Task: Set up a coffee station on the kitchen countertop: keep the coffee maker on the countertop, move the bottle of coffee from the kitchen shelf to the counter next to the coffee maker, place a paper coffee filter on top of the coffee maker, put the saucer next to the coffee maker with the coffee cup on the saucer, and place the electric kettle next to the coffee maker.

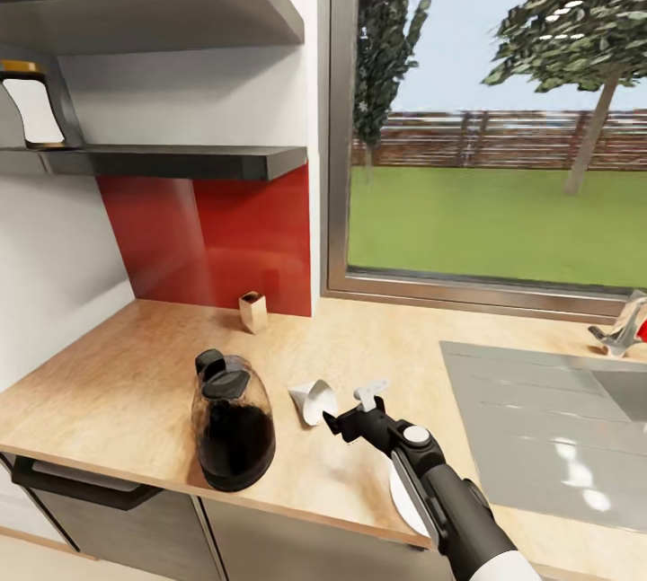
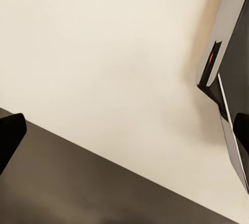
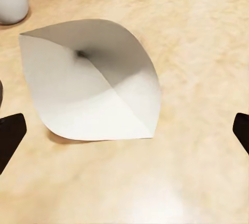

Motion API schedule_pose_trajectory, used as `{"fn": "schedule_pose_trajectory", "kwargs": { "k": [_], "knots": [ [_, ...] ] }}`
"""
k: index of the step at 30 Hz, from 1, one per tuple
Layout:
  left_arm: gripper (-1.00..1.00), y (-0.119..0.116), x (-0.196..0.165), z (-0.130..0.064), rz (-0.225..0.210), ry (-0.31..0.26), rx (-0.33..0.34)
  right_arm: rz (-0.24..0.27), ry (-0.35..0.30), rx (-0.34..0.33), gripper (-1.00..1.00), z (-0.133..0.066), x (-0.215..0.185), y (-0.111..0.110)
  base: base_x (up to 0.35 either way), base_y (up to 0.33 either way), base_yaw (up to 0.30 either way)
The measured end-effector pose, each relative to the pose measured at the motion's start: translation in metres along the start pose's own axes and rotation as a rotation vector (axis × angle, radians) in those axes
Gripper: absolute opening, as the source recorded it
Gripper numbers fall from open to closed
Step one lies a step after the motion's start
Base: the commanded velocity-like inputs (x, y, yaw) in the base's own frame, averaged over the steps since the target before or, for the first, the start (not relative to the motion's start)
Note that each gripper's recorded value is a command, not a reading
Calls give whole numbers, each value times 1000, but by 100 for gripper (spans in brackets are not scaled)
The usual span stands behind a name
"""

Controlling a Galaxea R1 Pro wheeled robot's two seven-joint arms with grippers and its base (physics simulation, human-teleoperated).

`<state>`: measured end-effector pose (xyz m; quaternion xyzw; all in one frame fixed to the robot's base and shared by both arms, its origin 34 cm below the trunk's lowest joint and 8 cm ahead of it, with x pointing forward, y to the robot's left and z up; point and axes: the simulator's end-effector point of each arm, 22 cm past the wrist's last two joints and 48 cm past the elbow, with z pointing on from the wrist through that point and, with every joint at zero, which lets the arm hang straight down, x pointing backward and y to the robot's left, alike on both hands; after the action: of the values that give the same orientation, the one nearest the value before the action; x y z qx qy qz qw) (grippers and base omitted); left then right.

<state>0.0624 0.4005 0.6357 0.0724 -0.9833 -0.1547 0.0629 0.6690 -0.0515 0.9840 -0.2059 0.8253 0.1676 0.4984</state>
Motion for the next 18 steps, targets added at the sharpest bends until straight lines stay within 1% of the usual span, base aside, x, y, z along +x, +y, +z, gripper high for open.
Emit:
{"fn": "schedule_pose_trajectory", "kwargs": {
  "k": [6, 12, 18],
  "knots": [
    [100, -3, 0, 0, 0, 0, 4, -1, 2, 1, 100, 0, 1, 0, 40, 2, 0],
    [100, -3, 1, 0, 0, 0, 4, -2, 1, 4, 100, 0, 0, 0, 211, 38, 0],
    [100, -3, 1, 0, 0, 1, 4, -31, 11, 15, 100, 0, 2, -3, 41, 5, 0]
  ]
}}
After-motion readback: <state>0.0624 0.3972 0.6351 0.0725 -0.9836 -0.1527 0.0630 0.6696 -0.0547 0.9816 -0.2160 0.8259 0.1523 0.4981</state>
